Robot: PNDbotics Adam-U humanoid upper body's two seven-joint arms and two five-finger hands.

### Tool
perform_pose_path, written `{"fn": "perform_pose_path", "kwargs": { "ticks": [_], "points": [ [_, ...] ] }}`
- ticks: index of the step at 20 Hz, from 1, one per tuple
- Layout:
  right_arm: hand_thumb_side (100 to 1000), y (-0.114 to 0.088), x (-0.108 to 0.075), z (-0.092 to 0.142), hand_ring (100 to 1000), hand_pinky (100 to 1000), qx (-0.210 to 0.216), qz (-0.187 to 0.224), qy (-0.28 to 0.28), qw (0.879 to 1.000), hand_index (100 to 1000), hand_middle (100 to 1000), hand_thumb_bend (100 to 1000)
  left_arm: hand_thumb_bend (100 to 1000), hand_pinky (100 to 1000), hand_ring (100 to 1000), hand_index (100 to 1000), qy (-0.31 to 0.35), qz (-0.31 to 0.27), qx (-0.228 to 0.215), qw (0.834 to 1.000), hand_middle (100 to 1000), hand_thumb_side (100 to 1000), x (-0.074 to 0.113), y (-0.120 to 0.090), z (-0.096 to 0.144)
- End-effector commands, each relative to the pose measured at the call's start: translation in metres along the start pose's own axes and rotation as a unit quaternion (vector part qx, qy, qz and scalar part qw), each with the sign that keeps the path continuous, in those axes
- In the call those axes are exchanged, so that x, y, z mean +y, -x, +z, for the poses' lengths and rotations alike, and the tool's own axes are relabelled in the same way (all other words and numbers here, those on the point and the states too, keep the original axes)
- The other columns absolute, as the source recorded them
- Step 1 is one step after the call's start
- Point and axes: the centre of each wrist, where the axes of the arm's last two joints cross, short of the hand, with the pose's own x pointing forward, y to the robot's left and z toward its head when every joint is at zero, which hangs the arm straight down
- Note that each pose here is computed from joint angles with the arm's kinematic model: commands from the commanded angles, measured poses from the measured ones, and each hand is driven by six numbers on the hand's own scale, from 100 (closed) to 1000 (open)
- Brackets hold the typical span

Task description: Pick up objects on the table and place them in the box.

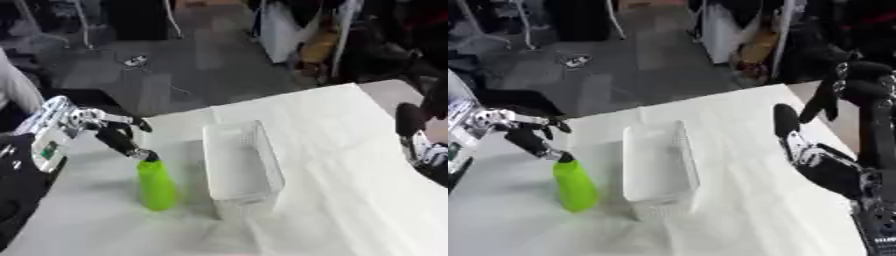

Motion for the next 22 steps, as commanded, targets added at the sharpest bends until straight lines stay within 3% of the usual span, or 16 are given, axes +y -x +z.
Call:
{"fn": "perform_pose_path", "kwargs": {
  "ticks": [1, 7, 8, 10, 22],
  "points": [
    [447, -0.002, -0.006, -0.006, 302, 136, -0.014, 0.005, 0.004, 1.000, 359, 299, 305, 500, 627, 892, 993, -0.029, -0.012, 0.012, 0.999, 1000, 632, 0.020, 0.001, 0.017],
    [447, -0.003, -0.006, -0.007, 302, 136, -0.015, 0.004, 0.003, 1.000, 359, 299, 305, 539, 642, 898, 1000, -0.005, -0.018, 0.001, 1.000, 1000, 648, 0.011, -0.001, 0.006],
    [445, -0.003, -0.006, -0.007, 302, 136, -0.015, 0.004, 0.003, 1.000, 359, 299, 305, 581, 644, 898, 1000, 0.000, -0.021, -0.001, 1.000, 1000, 643, 0.009, -0.002, 0.004],
    [447, -0.003, -0.006, -0.007, 302, 136, -0.016, 0.004, 0.003, 1.000, 359, 299, 305, 553, 645, 899, 1000, 0.008, -0.025, -0.005, 1.000, 1000, 651, 0.005, -0.004, -0.001],
    [446, -0.003, -0.005, -0.009, 302, 136, -0.019, 0.001, 0.003, 1.000, 359, 299, 304, 646, 681, 949, 1000, 0.050, -0.039, -0.034, 0.997, 1000, 661, -0.017, -0.008, -0.023]
  ]
}}
